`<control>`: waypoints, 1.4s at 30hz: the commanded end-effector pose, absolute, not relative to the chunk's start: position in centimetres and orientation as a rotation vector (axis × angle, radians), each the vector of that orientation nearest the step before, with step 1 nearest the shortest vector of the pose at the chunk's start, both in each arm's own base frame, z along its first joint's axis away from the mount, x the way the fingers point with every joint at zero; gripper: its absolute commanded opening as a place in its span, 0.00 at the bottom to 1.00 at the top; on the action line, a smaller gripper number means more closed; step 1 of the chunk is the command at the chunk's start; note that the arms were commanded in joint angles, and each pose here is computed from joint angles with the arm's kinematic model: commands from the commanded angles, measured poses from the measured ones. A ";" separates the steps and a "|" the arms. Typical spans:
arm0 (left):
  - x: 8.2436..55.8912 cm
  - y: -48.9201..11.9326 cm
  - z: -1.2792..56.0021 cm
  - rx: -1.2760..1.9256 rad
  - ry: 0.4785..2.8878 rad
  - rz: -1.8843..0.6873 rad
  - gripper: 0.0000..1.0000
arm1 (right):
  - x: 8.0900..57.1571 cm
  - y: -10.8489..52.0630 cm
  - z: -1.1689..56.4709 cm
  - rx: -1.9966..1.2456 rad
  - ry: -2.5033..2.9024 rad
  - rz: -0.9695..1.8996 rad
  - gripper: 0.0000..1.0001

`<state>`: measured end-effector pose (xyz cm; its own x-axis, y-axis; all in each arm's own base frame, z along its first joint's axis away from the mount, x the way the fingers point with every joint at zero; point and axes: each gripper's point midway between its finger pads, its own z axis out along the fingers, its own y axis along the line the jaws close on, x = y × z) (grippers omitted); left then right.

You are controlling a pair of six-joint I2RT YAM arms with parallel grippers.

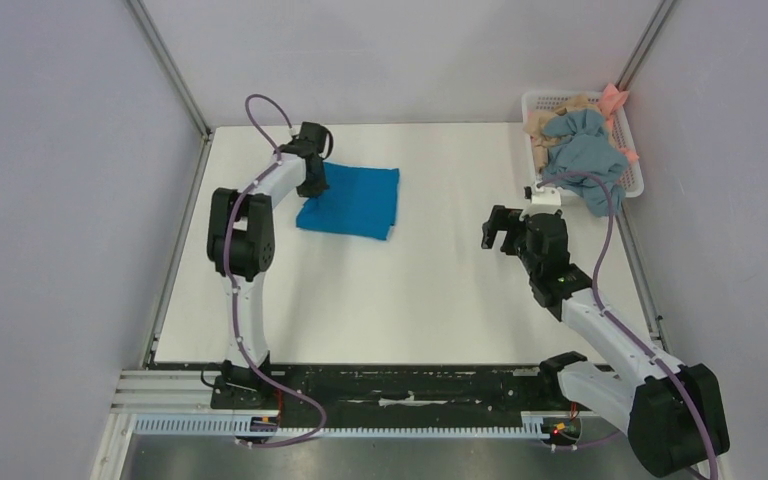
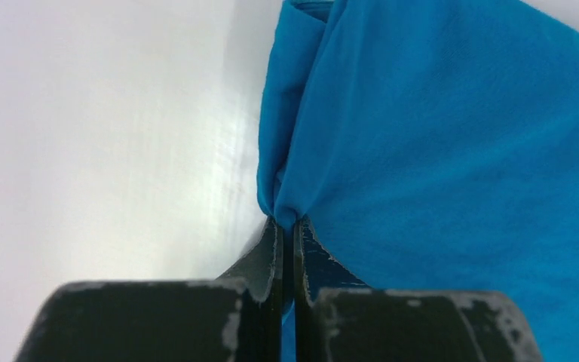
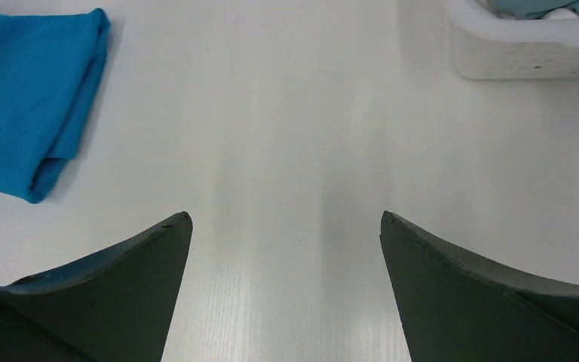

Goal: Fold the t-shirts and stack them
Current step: Put the neatly folded tshirt into the corner of the board with the left arm

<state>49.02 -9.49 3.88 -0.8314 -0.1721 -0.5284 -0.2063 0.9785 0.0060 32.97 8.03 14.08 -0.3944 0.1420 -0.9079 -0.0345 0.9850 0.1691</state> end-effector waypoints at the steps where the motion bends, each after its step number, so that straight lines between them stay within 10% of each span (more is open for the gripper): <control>1: 51.6 -1.5 5.1 -0.156 2.553 0.421 0.02 | 32.9 5.9 14.9 0.111 1.916 0.076 0.98; 28: 59.2 17.2 6.7 -0.384 2.374 0.646 0.02 | 33.7 3.8 13.2 0.162 1.951 -0.080 0.98; 36: 57.7 17.6 14.0 -0.676 2.199 0.639 0.67 | 34.1 2.5 14.0 0.283 1.934 -0.147 0.98; 42: 55.2 13.0 20.6 -0.789 2.128 0.336 0.79 | 33.6 3.4 15.3 0.324 1.903 -0.036 0.98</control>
<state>56.39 16.32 10.71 -0.6642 -0.2895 -0.6892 -0.5869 0.7729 0.2410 33.25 3.27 12.27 -0.4046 0.1223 -0.9063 0.2165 0.9757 0.0350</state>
